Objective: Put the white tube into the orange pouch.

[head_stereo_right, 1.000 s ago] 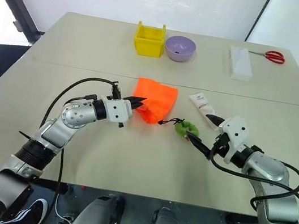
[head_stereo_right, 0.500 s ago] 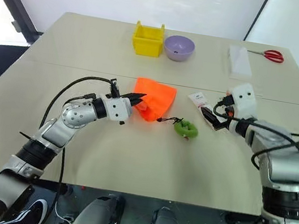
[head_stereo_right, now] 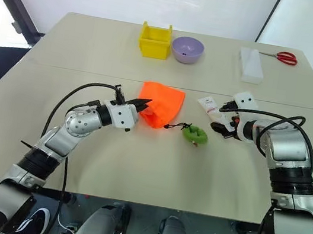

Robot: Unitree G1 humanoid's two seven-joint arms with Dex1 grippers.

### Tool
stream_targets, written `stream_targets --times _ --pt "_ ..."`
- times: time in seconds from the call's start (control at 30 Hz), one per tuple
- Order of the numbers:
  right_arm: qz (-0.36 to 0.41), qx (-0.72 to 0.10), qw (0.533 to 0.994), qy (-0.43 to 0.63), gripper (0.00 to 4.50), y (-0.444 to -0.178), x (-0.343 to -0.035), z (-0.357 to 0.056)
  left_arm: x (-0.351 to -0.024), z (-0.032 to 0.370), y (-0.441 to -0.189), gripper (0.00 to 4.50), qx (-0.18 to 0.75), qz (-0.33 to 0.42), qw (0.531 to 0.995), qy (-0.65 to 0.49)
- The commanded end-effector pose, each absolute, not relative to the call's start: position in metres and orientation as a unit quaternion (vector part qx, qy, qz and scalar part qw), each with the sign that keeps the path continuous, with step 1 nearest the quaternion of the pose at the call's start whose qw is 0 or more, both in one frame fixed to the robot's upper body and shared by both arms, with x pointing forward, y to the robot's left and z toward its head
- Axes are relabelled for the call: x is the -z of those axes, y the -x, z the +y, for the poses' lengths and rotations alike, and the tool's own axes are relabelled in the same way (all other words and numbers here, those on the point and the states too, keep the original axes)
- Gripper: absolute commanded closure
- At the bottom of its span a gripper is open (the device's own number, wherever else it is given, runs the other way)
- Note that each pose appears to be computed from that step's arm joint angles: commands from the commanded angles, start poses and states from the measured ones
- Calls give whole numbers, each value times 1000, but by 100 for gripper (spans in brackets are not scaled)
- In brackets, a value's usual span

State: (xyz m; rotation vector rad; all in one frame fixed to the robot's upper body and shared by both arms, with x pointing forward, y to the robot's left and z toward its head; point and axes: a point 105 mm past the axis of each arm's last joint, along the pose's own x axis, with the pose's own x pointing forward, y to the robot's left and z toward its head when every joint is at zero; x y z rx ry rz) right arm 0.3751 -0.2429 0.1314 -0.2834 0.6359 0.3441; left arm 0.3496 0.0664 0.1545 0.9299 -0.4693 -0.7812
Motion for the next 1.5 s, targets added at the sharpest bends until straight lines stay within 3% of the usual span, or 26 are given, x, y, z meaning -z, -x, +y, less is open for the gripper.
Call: stream_targets --times 0.03,0.2,0.3,0.4,0.43,0.7,0.93,1.1,1.2,1.37,1.5 --pt "296 -161 929 153 0 -378 -140 -249 -167 63 -346 448 355 -243 792 -433" --pt "303 -154 930 142 0 -379 -132 -252 -167 62 -345 448 355 -244 791 -433" --pt "310 -152 927 148 83 -378 -124 -253 -167 61 -344 450 357 -246 789 -435" --pt "311 -147 926 157 239 -377 -122 -256 -168 61 -344 450 357 -246 790 -434" --pt "309 -146 926 164 271 -376 -122 -257 -168 61 -343 450 357 -246 790 -434" --pt "249 -202 937 142 269 -368 -156 -240 -160 57 -343 450 373 -223 800 -413" --pt "193 -330 916 121 269 -318 -187 -212 -159 56 -343 450 395 -184 816 -379" --pt "237 -452 854 103 269 -259 -167 -170 -158 57 -349 450 402 -138 829 -363" --pt "254 -477 835 102 269 -240 -151 -152 -163 52 -348 450 408 -136 828 -361" --pt "254 -474 838 94 269 -232 -133 -130 -166 49 -345 450 408 -137 829 -358" --pt "253 -395 877 98 269 -259 -114 -125 -164 46 -336 450 426 -142 817 -362"
